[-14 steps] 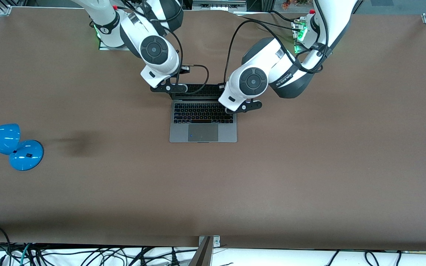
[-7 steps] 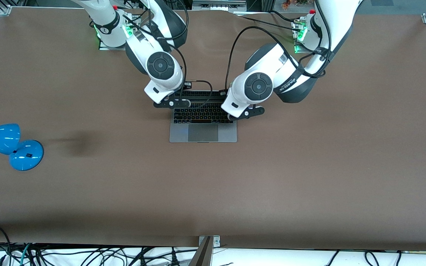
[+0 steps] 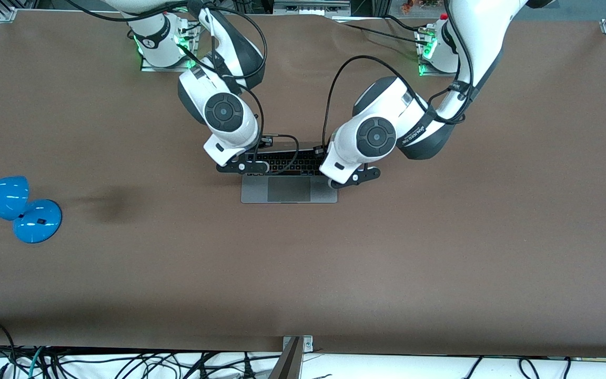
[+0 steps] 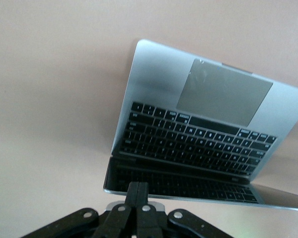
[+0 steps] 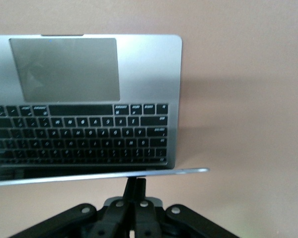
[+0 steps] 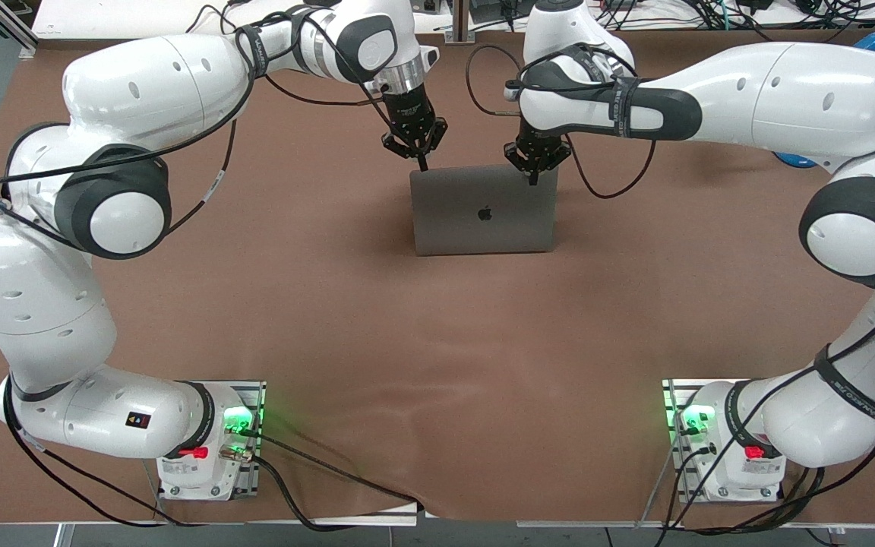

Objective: Close laptop with both arms from behind
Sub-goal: 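Press the laptop lid down flat with both grippers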

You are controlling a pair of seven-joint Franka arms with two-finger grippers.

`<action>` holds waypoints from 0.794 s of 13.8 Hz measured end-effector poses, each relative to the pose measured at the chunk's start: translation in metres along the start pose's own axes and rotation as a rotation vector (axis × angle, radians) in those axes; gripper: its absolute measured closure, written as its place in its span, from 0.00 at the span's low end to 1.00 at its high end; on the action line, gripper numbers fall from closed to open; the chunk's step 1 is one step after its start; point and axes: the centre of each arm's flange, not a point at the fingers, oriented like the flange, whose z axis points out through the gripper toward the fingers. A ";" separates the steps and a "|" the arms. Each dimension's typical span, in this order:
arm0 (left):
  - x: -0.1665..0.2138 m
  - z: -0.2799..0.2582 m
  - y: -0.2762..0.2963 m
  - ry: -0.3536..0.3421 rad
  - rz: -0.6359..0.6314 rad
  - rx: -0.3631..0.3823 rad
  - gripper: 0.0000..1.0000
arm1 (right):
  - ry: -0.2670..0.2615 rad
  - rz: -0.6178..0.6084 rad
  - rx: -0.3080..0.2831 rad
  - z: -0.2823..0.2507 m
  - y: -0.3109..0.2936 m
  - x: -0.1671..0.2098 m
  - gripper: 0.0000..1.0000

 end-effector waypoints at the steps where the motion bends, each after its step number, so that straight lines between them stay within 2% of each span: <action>1: 0.006 0.002 0.001 0.004 -0.004 -0.006 0.99 | 0.004 -0.002 -0.007 0.007 0.001 0.005 0.99; 6: 0.042 0.017 -0.001 0.024 -0.034 -0.046 0.99 | 0.008 0.000 -0.013 0.031 -0.001 0.038 0.99; 8: 0.042 0.045 -0.008 -0.019 -0.035 0.022 0.99 | 0.025 -0.017 -0.029 0.045 -0.001 0.052 0.99; 11: 0.048 0.069 -0.010 -0.036 -0.038 0.049 0.99 | 0.047 -0.045 -0.022 0.066 0.003 0.069 0.99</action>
